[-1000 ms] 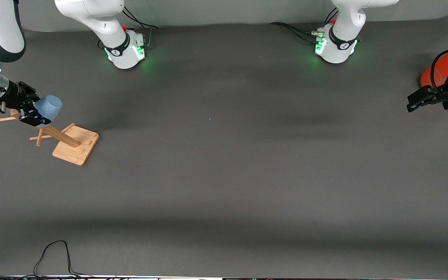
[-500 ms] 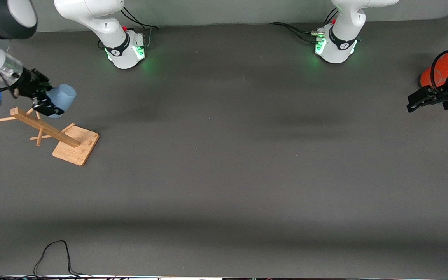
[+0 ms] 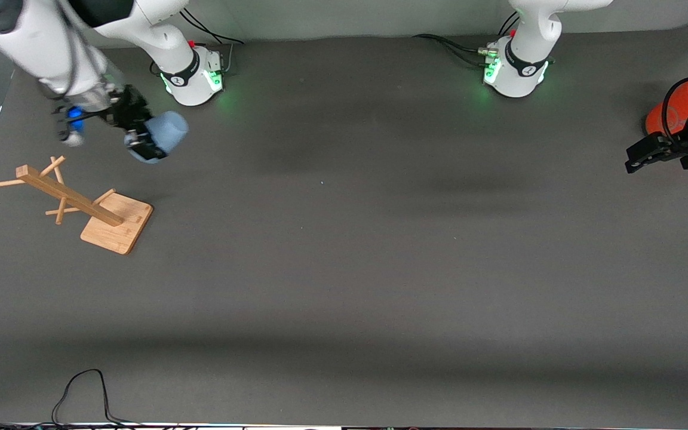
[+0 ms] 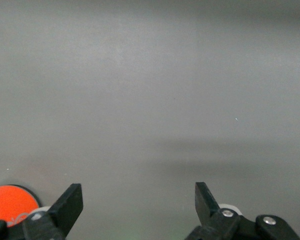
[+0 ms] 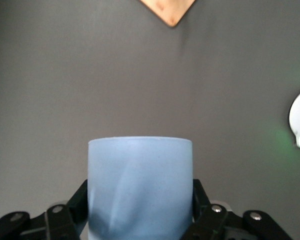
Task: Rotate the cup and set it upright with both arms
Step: 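Carry the blue cup with the right gripper to the table middle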
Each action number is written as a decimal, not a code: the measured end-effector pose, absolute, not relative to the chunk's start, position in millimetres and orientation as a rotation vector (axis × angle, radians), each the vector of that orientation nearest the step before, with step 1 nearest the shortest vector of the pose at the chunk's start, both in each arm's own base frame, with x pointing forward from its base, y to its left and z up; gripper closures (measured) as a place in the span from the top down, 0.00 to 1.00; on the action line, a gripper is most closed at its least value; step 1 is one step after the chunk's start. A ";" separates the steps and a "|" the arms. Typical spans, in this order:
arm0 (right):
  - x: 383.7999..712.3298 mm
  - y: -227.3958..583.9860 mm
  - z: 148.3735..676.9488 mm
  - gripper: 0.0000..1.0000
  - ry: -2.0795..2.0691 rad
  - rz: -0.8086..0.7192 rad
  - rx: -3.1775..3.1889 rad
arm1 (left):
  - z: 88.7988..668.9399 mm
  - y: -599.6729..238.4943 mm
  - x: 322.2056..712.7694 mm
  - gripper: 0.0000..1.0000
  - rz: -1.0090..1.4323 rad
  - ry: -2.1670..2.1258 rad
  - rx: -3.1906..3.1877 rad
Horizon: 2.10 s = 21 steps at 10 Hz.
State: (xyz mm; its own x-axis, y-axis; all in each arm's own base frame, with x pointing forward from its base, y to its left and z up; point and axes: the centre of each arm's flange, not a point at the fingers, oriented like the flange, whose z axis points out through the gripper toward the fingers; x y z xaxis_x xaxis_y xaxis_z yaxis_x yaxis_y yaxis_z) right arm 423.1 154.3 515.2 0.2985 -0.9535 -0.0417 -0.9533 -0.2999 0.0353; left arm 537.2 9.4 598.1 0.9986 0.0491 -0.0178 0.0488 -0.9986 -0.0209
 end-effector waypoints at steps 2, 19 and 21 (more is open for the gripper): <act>436.5 219.5 509.1 0.81 -1.932 -0.052 2.447 | 596.0 9.7 538.0 1.00 0.022 -0.077 -3.120; 385.9 613.8 189.0 0.81 -2.233 0.198 2.104 | 588.2 11.6 542.0 1.00 0.013 -0.082 -3.120; 384.3 619.0 184.8 0.81 -2.231 0.202 2.118 | 587.2 11.9 542.6 1.00 0.015 -0.083 -3.120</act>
State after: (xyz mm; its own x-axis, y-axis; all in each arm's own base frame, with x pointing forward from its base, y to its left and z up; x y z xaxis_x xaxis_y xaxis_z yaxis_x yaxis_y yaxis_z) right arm 384.3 619.0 184.8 -0.0551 -0.9896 0.1327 -0.9974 0.0482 -0.0542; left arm 542.6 11.9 587.2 0.9985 0.0533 -0.0090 0.0531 -0.9984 -0.0203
